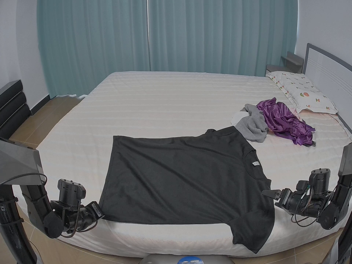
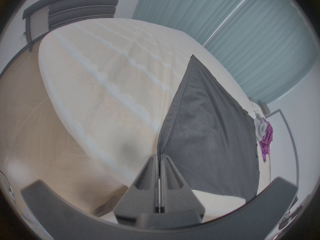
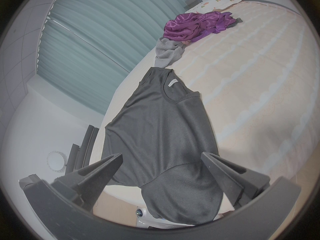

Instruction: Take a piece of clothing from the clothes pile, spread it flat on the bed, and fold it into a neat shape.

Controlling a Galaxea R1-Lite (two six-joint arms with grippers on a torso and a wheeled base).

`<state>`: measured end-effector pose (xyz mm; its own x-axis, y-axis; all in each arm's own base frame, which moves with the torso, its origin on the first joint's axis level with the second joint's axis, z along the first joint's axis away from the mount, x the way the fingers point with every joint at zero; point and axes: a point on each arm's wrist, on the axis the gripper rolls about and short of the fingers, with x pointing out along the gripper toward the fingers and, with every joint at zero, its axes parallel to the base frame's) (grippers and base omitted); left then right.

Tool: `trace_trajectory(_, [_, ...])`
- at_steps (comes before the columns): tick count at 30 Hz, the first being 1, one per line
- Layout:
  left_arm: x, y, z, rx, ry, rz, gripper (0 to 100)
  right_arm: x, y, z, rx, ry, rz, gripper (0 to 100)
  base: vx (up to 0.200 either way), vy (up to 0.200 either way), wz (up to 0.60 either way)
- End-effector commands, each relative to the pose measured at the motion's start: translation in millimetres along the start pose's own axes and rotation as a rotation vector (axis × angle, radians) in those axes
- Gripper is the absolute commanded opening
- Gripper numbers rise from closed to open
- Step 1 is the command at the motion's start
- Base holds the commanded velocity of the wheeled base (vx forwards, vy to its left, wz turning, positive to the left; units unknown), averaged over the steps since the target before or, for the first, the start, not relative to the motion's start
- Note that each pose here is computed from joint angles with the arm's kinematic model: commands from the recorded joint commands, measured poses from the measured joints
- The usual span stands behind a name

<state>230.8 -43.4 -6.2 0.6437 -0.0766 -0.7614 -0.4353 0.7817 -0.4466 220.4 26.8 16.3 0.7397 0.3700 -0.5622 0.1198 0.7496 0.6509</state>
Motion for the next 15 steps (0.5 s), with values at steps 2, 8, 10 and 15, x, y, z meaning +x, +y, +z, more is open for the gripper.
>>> trace_trajectory(2, [-15.2,4.6,2.4,0.031,-0.011,0.007,0,-0.8,-3.8,-0.5,-0.004,0.001,-0.019,100,0.0,0.0,0.0])
trace_trajectory(8, [-19.1,6.7,0.6,0.048,-0.007,0.014,0,-2.3,-7.0,-5.2,-0.034,0.024,-0.039,100,0.0,0.0,0.0])
trace_trajectory(10, [-19.4,7.9,-0.5,0.062,-0.002,0.018,0,-1.8,-9.1,-6.8,-0.036,0.033,-0.049,100,0.0,0.0,0.0])
trace_trajectory(15, [-22.5,10.8,-2.4,0.095,-0.004,0.034,0,7.2,-23.5,-12.2,-0.06,0.07,-0.113,100,0.0,0.0,0.0])
